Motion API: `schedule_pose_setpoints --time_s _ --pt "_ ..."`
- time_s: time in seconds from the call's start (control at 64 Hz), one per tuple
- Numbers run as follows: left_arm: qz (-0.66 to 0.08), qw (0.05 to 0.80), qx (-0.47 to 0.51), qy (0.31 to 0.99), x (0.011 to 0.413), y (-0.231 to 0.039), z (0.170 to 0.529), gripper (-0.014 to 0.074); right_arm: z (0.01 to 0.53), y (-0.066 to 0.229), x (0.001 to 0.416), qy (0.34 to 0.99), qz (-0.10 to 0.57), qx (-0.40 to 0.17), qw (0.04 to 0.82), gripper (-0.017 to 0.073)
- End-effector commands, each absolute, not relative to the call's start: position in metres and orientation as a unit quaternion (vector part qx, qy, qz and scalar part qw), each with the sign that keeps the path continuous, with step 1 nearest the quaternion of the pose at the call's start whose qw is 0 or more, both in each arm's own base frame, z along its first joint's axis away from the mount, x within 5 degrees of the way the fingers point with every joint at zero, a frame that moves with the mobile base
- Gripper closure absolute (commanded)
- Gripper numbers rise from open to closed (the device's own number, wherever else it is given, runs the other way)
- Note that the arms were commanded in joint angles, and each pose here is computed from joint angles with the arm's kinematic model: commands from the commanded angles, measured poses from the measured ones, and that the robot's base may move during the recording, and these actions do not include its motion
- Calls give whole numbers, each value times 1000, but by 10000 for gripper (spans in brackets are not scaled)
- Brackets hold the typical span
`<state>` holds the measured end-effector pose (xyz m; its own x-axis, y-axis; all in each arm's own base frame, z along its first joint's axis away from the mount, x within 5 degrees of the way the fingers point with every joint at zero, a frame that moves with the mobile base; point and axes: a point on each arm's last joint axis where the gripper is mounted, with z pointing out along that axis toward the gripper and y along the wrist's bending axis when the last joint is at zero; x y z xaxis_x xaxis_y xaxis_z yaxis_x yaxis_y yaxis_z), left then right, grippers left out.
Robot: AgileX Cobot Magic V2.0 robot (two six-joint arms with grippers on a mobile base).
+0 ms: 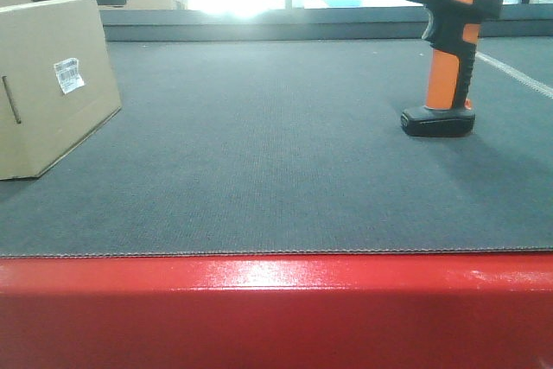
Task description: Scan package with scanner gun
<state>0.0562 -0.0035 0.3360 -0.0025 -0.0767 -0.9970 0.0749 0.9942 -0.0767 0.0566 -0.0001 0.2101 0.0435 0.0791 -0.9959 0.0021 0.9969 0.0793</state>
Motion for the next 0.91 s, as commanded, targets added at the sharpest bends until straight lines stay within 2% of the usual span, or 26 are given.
schedule_pose_setpoints --time_s 0.0,0.266,0.5,0.735,0.891 --pt "-61 715 -3 696 55 -4 339 704 211 -1 56 685 27 34 727 727" --pt "-59 715 -2 696 55 -4 339 704 211 -1 56 685 27 34 727 727" --pt "19 730 33 682 55 1 334 704 211 -1 56 685 27 34 727 727" --pt "-4 767 -9 641 54 1 280 704 211 -1 56 685 27 34 727 727" --pt "-16 761 -24 648 53 1 249 704 211 -1 56 685 27 34 727 727"
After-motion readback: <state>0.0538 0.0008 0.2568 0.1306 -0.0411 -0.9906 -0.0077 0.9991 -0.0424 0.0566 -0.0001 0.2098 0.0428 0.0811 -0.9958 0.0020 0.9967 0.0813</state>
